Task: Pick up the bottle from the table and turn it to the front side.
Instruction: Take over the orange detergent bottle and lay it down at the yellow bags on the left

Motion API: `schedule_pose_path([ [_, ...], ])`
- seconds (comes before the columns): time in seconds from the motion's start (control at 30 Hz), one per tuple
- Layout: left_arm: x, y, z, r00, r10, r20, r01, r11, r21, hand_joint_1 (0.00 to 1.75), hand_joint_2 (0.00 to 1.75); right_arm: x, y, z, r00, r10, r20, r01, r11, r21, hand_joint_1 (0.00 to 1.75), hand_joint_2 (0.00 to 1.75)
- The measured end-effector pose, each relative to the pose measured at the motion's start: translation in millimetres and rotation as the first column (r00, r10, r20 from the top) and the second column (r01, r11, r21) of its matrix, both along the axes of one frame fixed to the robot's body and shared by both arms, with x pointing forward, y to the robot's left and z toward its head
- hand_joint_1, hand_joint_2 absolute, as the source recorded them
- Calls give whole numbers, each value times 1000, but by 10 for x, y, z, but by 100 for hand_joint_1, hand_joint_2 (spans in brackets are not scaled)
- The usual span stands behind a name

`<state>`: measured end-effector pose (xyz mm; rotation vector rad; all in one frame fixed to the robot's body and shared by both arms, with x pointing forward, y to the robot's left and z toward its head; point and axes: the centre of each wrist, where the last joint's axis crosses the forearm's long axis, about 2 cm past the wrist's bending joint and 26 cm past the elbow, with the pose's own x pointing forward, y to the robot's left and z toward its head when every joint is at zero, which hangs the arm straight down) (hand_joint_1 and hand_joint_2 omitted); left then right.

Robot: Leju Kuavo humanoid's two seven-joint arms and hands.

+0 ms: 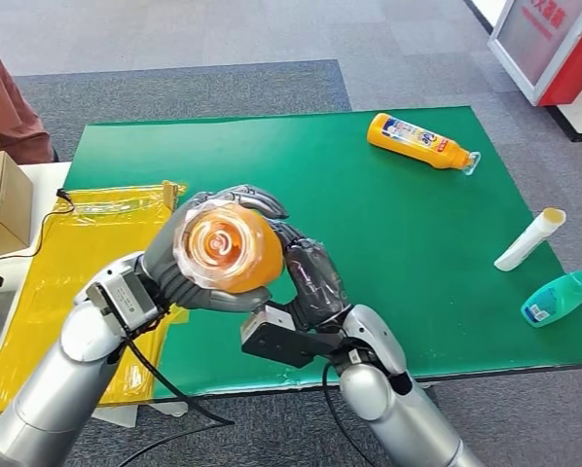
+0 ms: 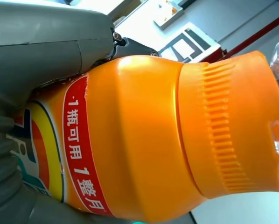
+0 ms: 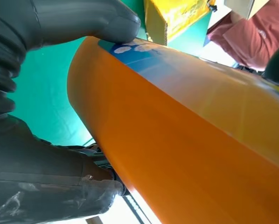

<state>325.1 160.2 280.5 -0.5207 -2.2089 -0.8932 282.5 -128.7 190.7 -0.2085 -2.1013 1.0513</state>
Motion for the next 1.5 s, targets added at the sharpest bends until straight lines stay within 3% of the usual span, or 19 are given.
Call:
schedule_pose_path([
  [0.27, -53, 25, -23, 1000, 30, -1, -30, 998, -52, 175, 175, 5, -13, 60, 1000, 17, 24, -16, 1000, -21, 175, 175],
  [0.3, -62, 26, -29, 999, 37, 0, -37, 998, -55, 175, 175, 4, -14, 60, 1000, 17, 23, -17, 1000, -20, 145, 175],
  [0.4, -99, 29, -63, 996, 87, 17, -86, 995, -58, 175, 175, 7, -18, 60, 1000, 19, 4, -19, 1000, -3, 17, 175],
  [0.43, -114, 39, -85, 992, 123, 26, -121, 991, -59, 175, 175, 7, -21, 59, 1000, 24, -7, -24, 1000, 8, 2, 175],
  [0.63, -273, 272, -237, 891, 448, 80, -431, 887, -166, 175, 175, -57, -103, -43, 994, 44, -99, -36, 996, 85, 0, 175],
  [0.9, -406, 377, -289, 845, 527, 91, -501, 840, -211, 175, 175, -72, -202, -104, 992, 20, -125, -8, 995, 98, 0, 175],
  [0.97, -429, 403, -294, 809, 576, 117, -542, 809, -228, 175, 175, -76, -221, -115, 992, 5, -130, 9, 995, 103, 0, 175],
  [1.0, -459, 426, -305, 757, 635, 153, -593, 767, -246, 175, 175, -78, -243, -129, 991, -11, -134, 26, 994, 107, 0, 175],
  [1.03, -504, 459, -320, 674, 709, 207, -656, 703, -274, 175, 175, -78, -275, -144, 990, -31, -137, 47, 993, 111, 0, 175],
  [1.07, -561, 502, -322, 537, 790, 296, -725, 612, -317, 175, 175, -69, -324, -156, 989, -57, -135, 73, 991, 113, 0, 175],
  [1.1, -617, 547, -307, 367, 838, 403, -771, 517, -371, 175, 175, -51, -379, -162, 988, -82, -129, 97, 989, 112, 0, 175],
  [1.17, -701, 618, -258, 49, 795, 604, -808, 387, -444, 175, 175, -3, -480, -150, 986, -122, -110, 133, 985, 107, 0, 175],
  [1.2, -723, 645, -251, -48, 742, 669, -824, 349, -446, 175, 175, 16, -513, -135, 986, -134, -100, 145, 983, 109, 0, 175],
  [1.27, -743, 726, -280, -141, 662, 736, -865, 279, -417, 175, 175, 47, -579, -88, 985, -154, -84, 163, 979, 126, 0, 175],
  [1.33, -733, 869, -323, -183, 621, 763, -890, 225, -396, 175, 175, 80, -653, -23, 983, -171, -68, 180, 972, 152, 0, 175],
  [1.43, -659, 1176, -504, -190, 591, 784, -939, 125, -322, 175, 175, 124, -737, 69, 981, -185, -48, 191, 965, 180, 0, 175],
  [1.5, -563, 1378, -710, -181, 627, 757, -972, 1, -234, 175, 175, 143, -775, 118, 981, -191, -37, 194, 962, 192, 0, 175],
])
